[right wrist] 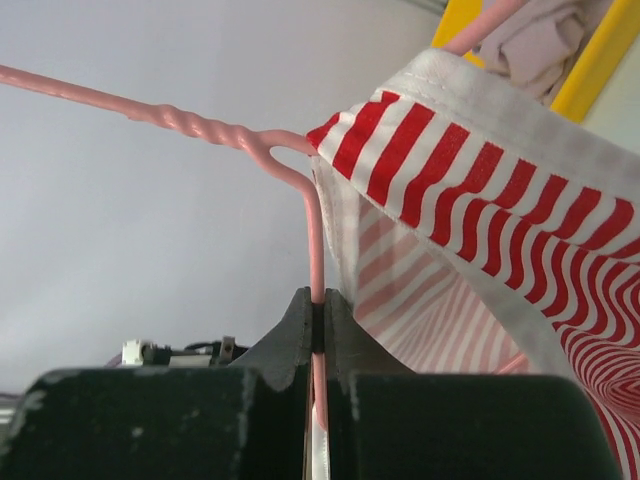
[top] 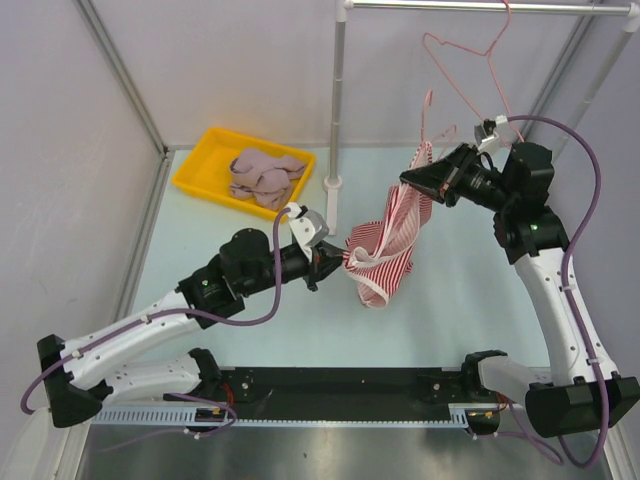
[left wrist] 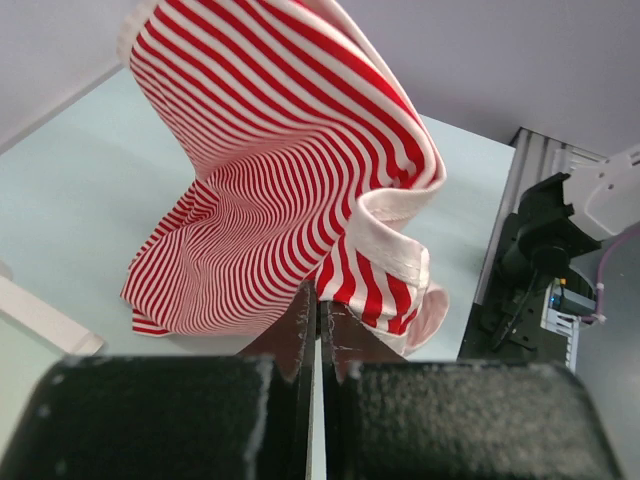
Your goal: Remove the tank top from the hanger
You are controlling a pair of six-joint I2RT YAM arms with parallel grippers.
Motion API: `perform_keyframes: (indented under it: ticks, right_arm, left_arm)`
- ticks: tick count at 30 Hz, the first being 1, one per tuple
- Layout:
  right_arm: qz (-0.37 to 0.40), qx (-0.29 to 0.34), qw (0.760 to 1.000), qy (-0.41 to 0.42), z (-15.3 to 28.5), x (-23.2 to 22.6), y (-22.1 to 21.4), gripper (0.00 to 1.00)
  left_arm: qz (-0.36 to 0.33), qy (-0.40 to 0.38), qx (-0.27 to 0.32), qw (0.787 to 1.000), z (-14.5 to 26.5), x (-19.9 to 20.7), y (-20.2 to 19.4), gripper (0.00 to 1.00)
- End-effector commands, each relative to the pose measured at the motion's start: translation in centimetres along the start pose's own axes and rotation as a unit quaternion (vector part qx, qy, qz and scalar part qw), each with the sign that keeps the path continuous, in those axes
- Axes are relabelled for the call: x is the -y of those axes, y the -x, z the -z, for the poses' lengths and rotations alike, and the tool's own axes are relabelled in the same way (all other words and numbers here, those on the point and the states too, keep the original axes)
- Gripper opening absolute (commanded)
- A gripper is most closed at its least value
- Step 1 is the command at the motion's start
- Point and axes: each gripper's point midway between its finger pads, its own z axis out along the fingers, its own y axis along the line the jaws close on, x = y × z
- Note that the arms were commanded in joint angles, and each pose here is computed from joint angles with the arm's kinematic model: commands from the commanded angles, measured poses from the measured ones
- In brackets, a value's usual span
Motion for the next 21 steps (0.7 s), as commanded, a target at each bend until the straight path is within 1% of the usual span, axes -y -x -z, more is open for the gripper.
perform_keyframes:
  ticks: [1, 3, 4, 6, 7, 9, 10, 12, 13, 15, 17, 18, 19, 20, 21]
  right_arm:
    - [0.017, -0.074, 0.997, 0.029, 2.4, -1.2, -3.6, 0.0]
    - [0.022, -0.076, 0.997, 0.021, 2.6, -0.7, -4.0, 0.0]
    - [0.051, -0.071, 0.996, 0.013, 2.6, -0.4, -3.8, 0.0]
    - [0.074, -0.047, 0.996, -0.024, 2.5, 1.0, -2.9, 0.0]
    - [0.092, -0.027, 0.995, -0.039, 2.4, 1.6, -2.2, 0.0]
    - [0.111, -0.006, 0.993, -0.046, 2.0, 1.9, -1.3, 0.0]
    - [0.12, 0.017, 0.99, -0.071, 1.7, 3.0, -0.4, 0.0]
    - [0.131, 0.04, 0.987, -0.081, 1.3, 3.6, 0.7, 0.0]
    - [0.122, 0.051, 0.987, -0.093, 1.0, 4.6, 1.1, 0.0]
    - [0.117, 0.051, 0.989, -0.071, 0.3, 4.0, 1.5, 0.0]
    - [0.11, 0.038, 0.991, -0.063, 0.0, 3.3, 1.4, 0.0]
    - [0.109, 0.027, 0.992, -0.056, 0.2, 2.9, 1.1, 0.0]
    - [0.104, 0.019, 0.993, -0.052, 0.4, 2.5, 0.8, 0.0]
    - [0.104, 0.016, 0.994, -0.043, 0.9, 1.7, 0.7, 0.0]
    - [0.096, -0.004, 0.995, -0.026, 1.4, 1.0, -0.1, 0.0]
  left_arm:
    - [0.002, -0.036, 0.025, 0.999, 0.7, 1.0, 2.8, 0.0]
    - [0.001, -0.048, 0.028, 0.998, 0.8, 1.4, 3.4, 0.0]
    - [0.0, -0.058, 0.028, 0.998, 0.8, 1.7, 3.5, 0.0]
    - [-0.002, -0.099, 0.035, 0.994, 1.3, 3.2, 4.2, 0.0]
    - [-0.003, -0.144, 0.032, 0.989, 1.7, 4.8, 4.1, 0.0]
    - [0.008, -0.186, 0.03, 0.982, 2.6, 6.3, 3.8, 0.0]
    - [0.01, -0.198, 0.033, 0.98, 3.0, 6.8, 3.7, 0.0]
    - [0.021, -0.214, 0.032, 0.976, 3.8, 7.4, 3.1, 0.0]
    - [0.024, -0.217, 0.032, 0.975, 4.0, 7.6, 2.9, 0.0]
    - [0.037, -0.194, 0.034, 0.98, 4.5, 7.0, 2.4, 0.0]
    - [0.04, -0.143, 0.034, 0.988, 4.4, 5.3, 2.1, 0.0]
    - [0.043, -0.124, 0.024, 0.991, 4.3, 4.7, 1.5, 0.0]
    - [0.044, -0.089, 0.026, 0.995, 4.0, 3.5, 1.7, 0.0]
    - [0.046, -0.074, 0.022, 0.996, 3.8, 2.9, 1.6, 0.0]
    - [0.049, -0.061, 0.004, 0.997, 3.2, 2.3, 0.8, 0.0]
